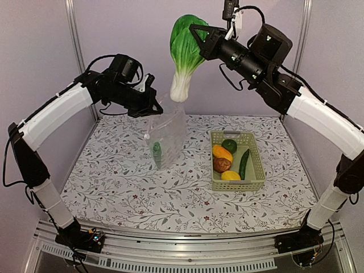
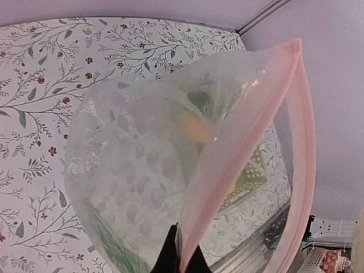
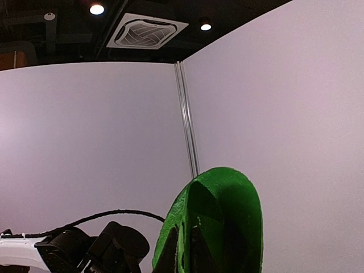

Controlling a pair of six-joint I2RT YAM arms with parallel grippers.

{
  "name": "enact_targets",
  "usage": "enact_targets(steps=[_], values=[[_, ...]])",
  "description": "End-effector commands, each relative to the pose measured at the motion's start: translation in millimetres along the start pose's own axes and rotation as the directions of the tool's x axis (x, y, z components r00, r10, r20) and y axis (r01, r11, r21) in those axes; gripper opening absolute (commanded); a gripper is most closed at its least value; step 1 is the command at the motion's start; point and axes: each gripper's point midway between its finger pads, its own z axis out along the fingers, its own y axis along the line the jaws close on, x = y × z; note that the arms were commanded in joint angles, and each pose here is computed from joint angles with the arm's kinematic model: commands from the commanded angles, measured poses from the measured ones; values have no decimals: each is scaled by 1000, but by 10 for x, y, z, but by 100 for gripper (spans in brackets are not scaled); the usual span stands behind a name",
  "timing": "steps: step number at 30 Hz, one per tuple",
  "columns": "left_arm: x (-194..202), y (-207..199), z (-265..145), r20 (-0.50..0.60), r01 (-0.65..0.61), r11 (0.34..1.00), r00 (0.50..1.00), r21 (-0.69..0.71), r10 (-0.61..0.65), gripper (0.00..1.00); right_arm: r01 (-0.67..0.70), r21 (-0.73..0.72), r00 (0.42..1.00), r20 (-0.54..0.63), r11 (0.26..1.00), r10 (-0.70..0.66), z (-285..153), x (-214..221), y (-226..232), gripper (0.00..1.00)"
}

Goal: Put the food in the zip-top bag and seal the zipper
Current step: Place the fake vegetable in the zipper food storage bag.

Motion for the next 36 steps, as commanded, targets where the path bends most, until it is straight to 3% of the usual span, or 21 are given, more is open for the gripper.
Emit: enact_targets(steps=[1,11,19,21,25,27,32,36], values=[[-77,-49,-72,13,-10,1000,1000,22,10,0,67,-27,993,98,997,-64,124,-89,100,0],[-130,-79,-189,29,-29,999,999,19,28,0,131,-62,991,12,989,-131,257,557,77,0],[-162,-21,-198,36,-23,1000,999,3,23,0,204,-112,971,-103,972,-216,99,1134,137,1],[-170,-10,-198,39,-21,1000,999,0,21,0,206,-140,967,-124,968,-224,34,1224,181,17],[-172,20,-187,41,-22,1000,999,-9,22,0,182,-140,973,-120,973,-199,-115,1042,241,66],[-175,30,-187,44,-23,1000,999,-11,23,0,165,-120,977,-118,979,-179,-147,938,227,71],[-154,59,-155,45,-17,1000,999,-9,17,0,131,-84,985,-101,988,-139,-263,641,210,72],[-157,65,-126,44,-22,1000,999,-8,22,0,141,-67,973,-173,988,-151,-352,703,165,71]])
